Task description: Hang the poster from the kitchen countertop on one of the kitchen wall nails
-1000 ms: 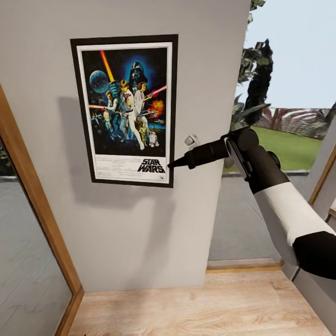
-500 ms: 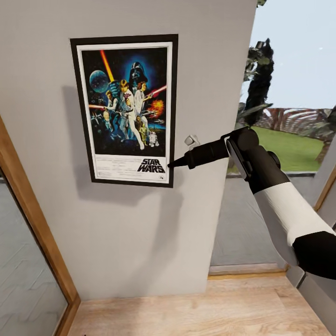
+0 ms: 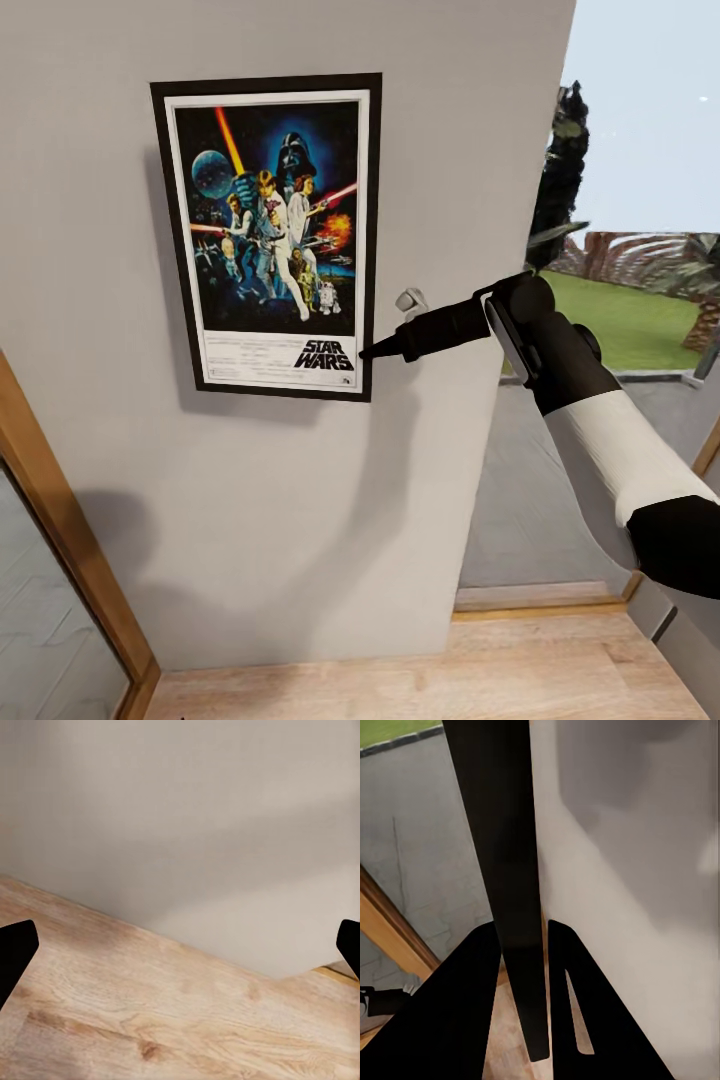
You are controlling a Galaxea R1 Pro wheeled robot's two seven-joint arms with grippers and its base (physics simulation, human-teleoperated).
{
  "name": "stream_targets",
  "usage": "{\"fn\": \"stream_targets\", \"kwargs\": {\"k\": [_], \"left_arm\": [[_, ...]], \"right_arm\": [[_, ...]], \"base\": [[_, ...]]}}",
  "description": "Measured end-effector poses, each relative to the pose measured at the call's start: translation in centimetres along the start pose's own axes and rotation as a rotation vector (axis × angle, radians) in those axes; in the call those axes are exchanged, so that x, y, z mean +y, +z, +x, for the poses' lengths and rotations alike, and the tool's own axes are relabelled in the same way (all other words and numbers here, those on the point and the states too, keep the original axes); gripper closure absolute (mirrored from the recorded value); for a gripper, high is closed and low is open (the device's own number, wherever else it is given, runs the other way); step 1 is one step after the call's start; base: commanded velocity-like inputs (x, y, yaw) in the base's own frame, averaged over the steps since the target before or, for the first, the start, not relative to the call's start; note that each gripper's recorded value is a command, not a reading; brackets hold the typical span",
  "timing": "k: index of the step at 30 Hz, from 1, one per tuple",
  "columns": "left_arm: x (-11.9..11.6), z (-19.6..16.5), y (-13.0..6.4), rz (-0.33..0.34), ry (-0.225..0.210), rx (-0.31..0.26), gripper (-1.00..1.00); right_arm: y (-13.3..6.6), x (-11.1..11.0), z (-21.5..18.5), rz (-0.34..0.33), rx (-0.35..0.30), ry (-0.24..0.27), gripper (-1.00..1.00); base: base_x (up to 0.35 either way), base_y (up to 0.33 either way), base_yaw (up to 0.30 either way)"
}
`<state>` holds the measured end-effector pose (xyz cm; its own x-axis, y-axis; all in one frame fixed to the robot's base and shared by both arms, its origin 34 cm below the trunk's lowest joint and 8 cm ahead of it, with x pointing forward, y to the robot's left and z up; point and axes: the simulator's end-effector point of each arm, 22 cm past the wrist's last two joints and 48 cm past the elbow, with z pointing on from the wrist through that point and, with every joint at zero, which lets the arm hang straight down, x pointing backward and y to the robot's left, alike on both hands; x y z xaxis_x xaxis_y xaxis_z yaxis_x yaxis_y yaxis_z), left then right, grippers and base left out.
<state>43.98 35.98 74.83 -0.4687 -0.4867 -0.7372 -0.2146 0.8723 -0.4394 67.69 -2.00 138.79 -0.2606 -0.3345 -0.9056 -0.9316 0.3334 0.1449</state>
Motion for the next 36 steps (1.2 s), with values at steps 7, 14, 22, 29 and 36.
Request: {"fn": "stream_targets", "kwargs": {"k": [7,14,22,29,36], "left_arm": [[0.01,0.0,0.0,0.0,0.0,0.0,-1.0],[0.0,0.0,0.0,0.0,0.0,0.0,-1.0],[0.0,-0.01,-0.03,0.0,0.0,0.0,-1.0],[0.0,0.0,-0.01,0.0,0.0,0.0,-1.0],[0.01,0.0,0.0,0.0,0.0,0.0,-1.0]], "right_arm": [[-0.01,-0.01,-0.01,0.0,-0.001,0.0,1.0],[-0.02,-0.01,-0.02,0.0,-0.001,0.0,1.0],[-0.05,0.05,-0.04,0.0,-0.001,0.0,1.0],[-0.07,-0.04,0.0,0.001,-0.001,0.0,1.0],[-0.06,-0.05,0.0,0.001,-0.001,0.001,1.0]], "base": [[0.014,0.0,0.0],[0.006,0.0,0.0],[0.225,0.0,0.0],[0.162,0.0,0.0],[0.014,0.0,0.0]]}}
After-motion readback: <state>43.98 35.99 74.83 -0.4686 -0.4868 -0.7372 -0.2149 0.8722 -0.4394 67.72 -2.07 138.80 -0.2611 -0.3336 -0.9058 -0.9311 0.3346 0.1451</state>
